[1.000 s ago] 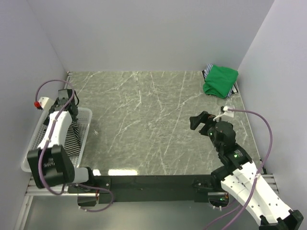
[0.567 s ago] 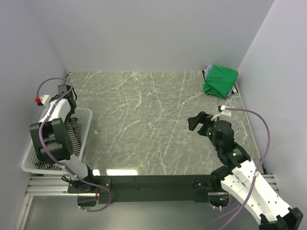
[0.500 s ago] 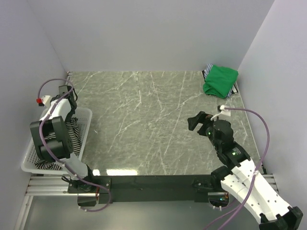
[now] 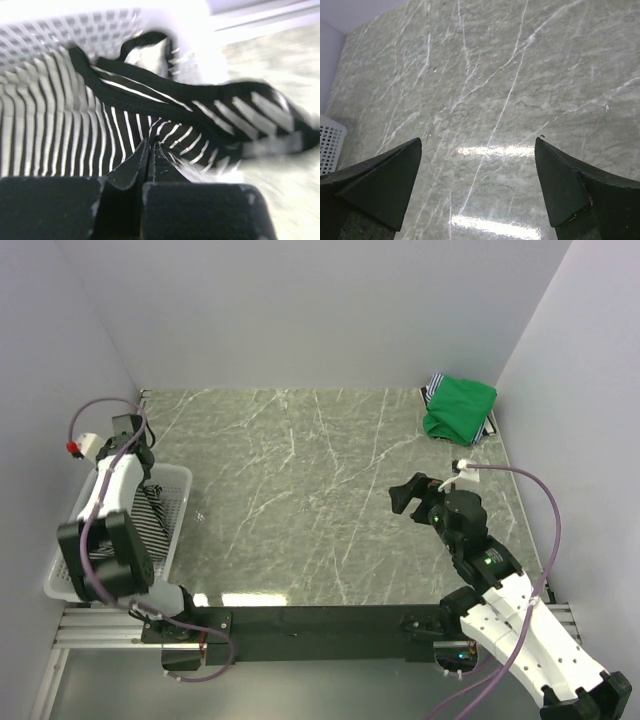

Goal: Fold and stack the tank tops
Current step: Grab the tank top from the pile, then move the tank top to the center of the board

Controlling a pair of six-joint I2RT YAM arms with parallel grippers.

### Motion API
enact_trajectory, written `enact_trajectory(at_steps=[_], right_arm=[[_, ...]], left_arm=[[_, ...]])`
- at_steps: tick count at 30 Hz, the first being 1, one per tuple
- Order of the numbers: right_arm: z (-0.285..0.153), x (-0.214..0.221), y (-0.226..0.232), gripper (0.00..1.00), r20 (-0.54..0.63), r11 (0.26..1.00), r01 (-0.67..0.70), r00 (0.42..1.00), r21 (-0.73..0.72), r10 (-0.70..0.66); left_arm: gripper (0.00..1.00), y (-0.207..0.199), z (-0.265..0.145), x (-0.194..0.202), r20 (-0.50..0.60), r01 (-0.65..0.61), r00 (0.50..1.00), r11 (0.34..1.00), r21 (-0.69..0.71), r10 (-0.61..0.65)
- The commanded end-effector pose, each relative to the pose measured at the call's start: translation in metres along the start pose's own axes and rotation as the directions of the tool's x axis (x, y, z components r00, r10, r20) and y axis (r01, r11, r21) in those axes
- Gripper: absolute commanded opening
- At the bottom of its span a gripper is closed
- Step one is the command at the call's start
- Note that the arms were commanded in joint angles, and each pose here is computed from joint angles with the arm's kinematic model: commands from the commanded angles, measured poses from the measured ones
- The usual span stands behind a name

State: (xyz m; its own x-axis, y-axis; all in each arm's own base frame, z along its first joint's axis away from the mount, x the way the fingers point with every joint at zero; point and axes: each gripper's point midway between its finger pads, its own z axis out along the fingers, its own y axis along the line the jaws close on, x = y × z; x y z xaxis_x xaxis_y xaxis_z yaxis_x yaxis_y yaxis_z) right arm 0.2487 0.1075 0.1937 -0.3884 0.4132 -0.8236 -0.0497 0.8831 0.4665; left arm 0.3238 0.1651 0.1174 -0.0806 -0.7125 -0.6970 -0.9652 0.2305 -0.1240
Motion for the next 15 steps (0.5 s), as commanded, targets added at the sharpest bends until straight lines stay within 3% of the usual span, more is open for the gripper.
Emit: enact_trajectory(at_steps=[1,4,7,11,14,15], right_arm=[[-0.007,-0.023,0.019,1.0,0.06,0.998,0.002,0.998,-0.07,0.002],[-0.01,-0.029,0.027,1.0,0.072,0.994,0.003,0.997,-0.106,0.005],[-0.015,-0.038,0.036,1.0,0.082,0.99,0.01,0.997,-0.139,0.001],[-0.019,-0.049,0.046,1.0,0.097,0.986,0.018,0.995,-0.163,-0.002],[-0.021,-0.059,0.056,1.0,0.114,0.98,0.021,0.993,-0.198,0.002],[-0.022,-0.065,0.061,1.0,0.126,0.978,0.021,0.992,-0.21,0.006]], left_arm=[[0.01,-0.018,-0.061,-0.061,0.102,0.08,0.989,0.977,0.199,-0.102],[0.01,-0.025,-0.111,-0.098,0.152,0.106,0.974,0.93,0.352,-0.169],[0.01,-0.037,-0.177,-0.137,0.181,0.102,0.954,0.829,0.55,-0.238],[0.01,-0.052,-0.278,-0.18,0.204,0.017,0.936,0.615,0.788,-0.287],[0.01,-0.058,-0.349,-0.2,0.225,-0.065,0.925,0.455,0.888,-0.306],[0.01,-0.062,-0.389,-0.203,0.218,-0.108,0.927,0.342,0.933,-0.304]])
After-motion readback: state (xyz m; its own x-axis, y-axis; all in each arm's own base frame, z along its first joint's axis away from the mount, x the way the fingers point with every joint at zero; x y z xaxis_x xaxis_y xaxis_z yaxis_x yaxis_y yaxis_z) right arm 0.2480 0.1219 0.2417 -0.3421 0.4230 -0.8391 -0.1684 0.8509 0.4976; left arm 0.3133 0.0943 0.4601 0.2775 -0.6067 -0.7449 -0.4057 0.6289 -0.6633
